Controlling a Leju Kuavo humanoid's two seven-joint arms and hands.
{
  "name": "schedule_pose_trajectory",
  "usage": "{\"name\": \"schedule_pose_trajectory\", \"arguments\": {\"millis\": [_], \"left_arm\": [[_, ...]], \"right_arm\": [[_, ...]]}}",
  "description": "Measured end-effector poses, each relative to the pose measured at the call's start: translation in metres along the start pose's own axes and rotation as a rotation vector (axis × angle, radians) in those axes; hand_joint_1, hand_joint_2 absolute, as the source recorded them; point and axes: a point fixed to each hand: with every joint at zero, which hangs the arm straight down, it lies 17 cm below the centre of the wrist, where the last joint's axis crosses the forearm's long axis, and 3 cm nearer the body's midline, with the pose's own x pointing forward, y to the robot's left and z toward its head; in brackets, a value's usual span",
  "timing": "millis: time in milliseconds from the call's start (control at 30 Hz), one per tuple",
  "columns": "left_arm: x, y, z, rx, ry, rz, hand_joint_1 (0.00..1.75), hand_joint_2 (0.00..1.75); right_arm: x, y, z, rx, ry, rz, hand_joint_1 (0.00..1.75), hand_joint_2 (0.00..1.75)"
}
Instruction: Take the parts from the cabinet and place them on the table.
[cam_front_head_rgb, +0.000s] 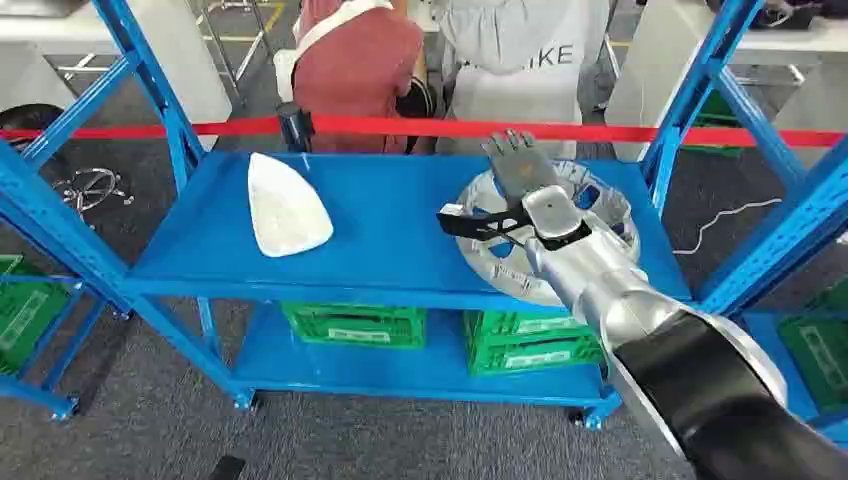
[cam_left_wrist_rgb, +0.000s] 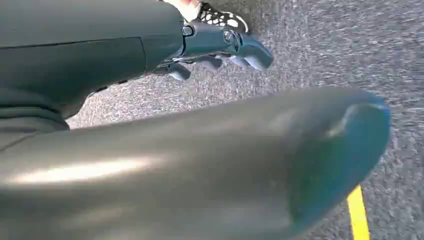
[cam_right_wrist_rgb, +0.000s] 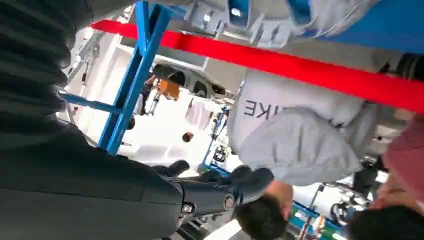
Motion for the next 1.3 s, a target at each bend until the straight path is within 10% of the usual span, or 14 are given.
{"name": "schedule_pose_trajectory", "arguments": {"millis": [1300], "left_arm": [[-0.022,0.006,0.004,0.011,0.028,0.048,0.00,0.00]], "right_arm": [[-0.057,0.041,0.019,-0.031,-0.068,-0.102,0.00,1.75]]}}
